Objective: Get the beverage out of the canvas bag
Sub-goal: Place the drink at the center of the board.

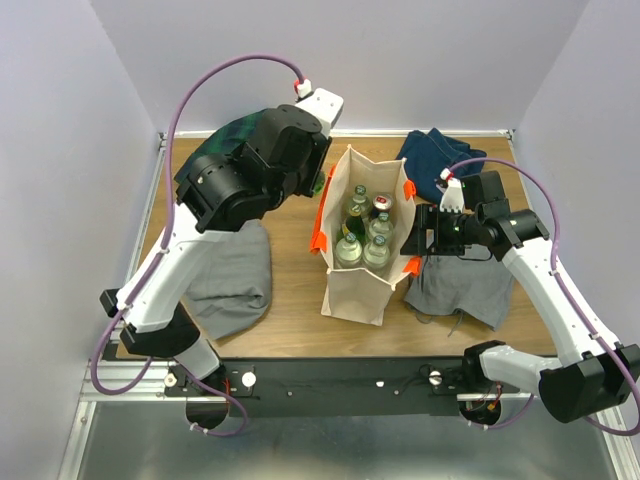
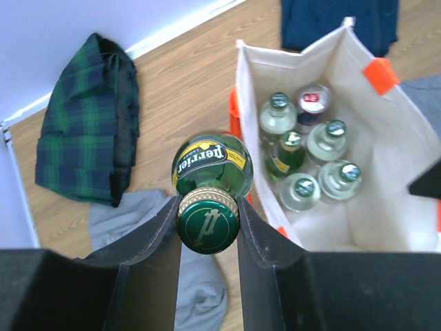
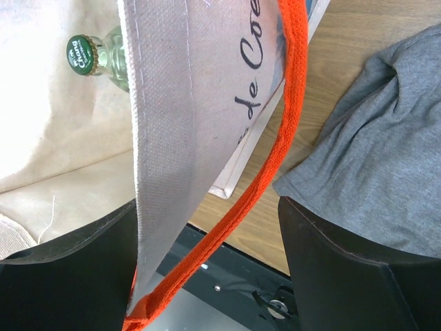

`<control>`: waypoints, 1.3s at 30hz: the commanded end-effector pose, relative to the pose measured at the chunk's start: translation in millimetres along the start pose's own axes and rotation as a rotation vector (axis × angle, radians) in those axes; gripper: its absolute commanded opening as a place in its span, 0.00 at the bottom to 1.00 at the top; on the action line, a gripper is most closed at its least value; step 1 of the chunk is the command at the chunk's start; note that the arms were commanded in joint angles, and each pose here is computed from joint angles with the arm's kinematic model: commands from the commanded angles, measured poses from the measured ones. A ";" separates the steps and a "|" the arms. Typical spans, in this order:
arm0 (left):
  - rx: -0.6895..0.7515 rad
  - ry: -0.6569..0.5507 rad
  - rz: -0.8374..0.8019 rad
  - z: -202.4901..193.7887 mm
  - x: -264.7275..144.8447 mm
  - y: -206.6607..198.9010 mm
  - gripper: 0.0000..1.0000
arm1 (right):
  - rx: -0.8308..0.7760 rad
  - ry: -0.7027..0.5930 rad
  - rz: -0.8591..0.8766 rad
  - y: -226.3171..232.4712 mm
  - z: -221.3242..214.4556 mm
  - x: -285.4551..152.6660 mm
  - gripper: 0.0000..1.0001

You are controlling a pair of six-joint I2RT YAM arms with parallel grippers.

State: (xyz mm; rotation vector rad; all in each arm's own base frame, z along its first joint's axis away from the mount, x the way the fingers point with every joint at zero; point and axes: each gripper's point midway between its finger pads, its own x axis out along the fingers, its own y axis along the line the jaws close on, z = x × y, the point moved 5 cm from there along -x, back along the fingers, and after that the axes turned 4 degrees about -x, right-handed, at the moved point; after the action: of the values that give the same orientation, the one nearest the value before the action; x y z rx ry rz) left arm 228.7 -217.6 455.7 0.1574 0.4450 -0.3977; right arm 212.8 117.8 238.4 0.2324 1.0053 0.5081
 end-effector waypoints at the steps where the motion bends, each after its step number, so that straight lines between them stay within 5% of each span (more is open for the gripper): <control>1: -0.112 -0.195 0.073 37.3 -13.2 36.4 0.00 | -0.031 -0.044 -0.017 1.4 10.0 -5.5 0.85; 15: -0.188 -0.199 0.111 30.5 29.6 70.4 0.00 | -0.060 -0.098 -0.069 1.4 25.8 -18.1 0.85; 28: -0.261 -0.080 0.078 17.6 103.9 93.8 0.00 | -0.153 -0.244 -0.105 16.3 88.5 -47.3 0.87; 39: -0.317 -0.034 0.078 -2.1 162.1 139.1 0.00 | -0.170 -0.258 -0.097 21.4 98.7 -53.9 0.88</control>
State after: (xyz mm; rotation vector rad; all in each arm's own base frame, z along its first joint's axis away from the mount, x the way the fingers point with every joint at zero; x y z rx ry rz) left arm 388.6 -147.7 357.2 -0.0540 0.6580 -0.1910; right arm 265.2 115.3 337.3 0.1226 0.7074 0.4686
